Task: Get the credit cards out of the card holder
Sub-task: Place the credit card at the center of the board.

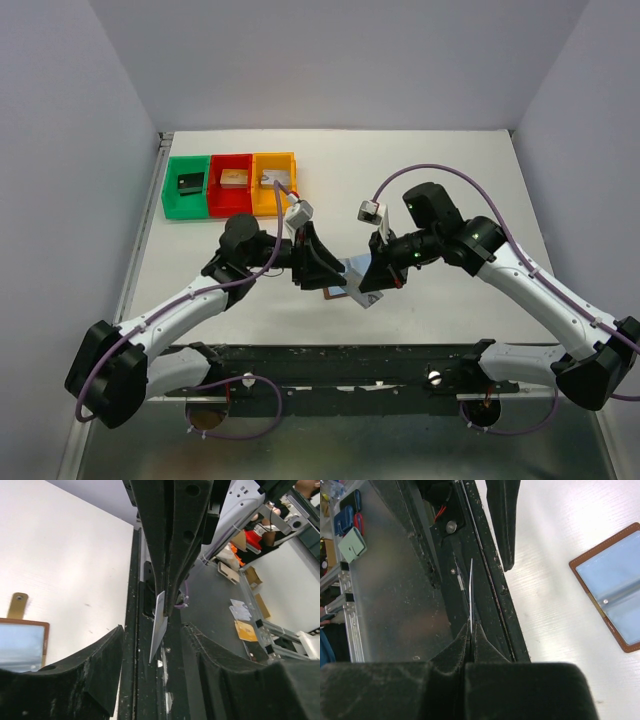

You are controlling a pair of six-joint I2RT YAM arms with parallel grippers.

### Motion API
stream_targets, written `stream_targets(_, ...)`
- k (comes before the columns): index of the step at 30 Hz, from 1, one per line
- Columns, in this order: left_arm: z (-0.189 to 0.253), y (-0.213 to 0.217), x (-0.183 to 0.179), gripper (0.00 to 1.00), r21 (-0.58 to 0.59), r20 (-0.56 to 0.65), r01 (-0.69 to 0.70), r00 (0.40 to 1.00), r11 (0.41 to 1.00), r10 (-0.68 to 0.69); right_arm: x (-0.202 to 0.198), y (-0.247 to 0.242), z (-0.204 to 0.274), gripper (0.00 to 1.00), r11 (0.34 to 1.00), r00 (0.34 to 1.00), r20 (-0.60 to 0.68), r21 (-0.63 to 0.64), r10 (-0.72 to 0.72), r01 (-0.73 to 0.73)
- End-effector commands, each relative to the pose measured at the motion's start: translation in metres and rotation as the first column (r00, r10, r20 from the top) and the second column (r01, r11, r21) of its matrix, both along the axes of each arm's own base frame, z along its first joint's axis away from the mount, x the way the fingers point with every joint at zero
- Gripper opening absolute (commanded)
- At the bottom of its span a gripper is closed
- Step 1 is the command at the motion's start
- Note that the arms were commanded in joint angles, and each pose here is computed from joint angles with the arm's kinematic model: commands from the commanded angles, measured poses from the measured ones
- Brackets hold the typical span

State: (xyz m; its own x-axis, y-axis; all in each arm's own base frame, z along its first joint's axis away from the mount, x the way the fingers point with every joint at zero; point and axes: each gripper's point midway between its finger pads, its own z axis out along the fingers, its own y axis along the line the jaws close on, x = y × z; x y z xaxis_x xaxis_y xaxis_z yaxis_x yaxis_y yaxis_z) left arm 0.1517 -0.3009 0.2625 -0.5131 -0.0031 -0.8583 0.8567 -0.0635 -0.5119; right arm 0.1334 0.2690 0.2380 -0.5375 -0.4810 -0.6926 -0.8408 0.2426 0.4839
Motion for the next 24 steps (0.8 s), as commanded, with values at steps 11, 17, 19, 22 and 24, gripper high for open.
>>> stream_targets(11, 0.000, -0.008, -0.020, 0.00, -0.008, 0.027, 0.118, 0.993, 0.993, -0.118, 0.001, 0.006, 0.020, 0.00, 0.999, 0.999, 0.044, 0.049, 0.017, -0.019)
stream_targets(17, -0.003, 0.009, 0.036, 0.00, -0.006, -0.051, -0.197, 0.979, 0.980, 0.196, 0.048, -0.011, 0.012, 0.46, 0.954, 0.945, 0.152, -0.029, -0.291, 0.299)
stream_targets(19, -0.011, 0.035, 0.082, 0.00, 0.022, -0.144, -0.427, 0.893, 0.904, 0.426, 0.070, -0.025, 0.014, 0.48, 0.895, 0.875, 0.212, -0.009, -0.435, 0.447)
stream_targets(22, -0.035, 0.073, 0.131, 0.00, 0.148, -0.252, -0.654, 0.700, 0.742, 0.668, 0.089, -0.041, 0.016, 0.49, 0.811, 0.777, 0.263, 0.039, -0.572, 0.584)
stream_targets(24, -0.055, 0.089, 0.153, 0.00, 0.263, -0.282, -0.726, 0.572, 0.636, 0.770, 0.095, -0.047, 0.010, 0.49, 0.773, 0.737, 0.269, 0.055, -0.621, 0.632)
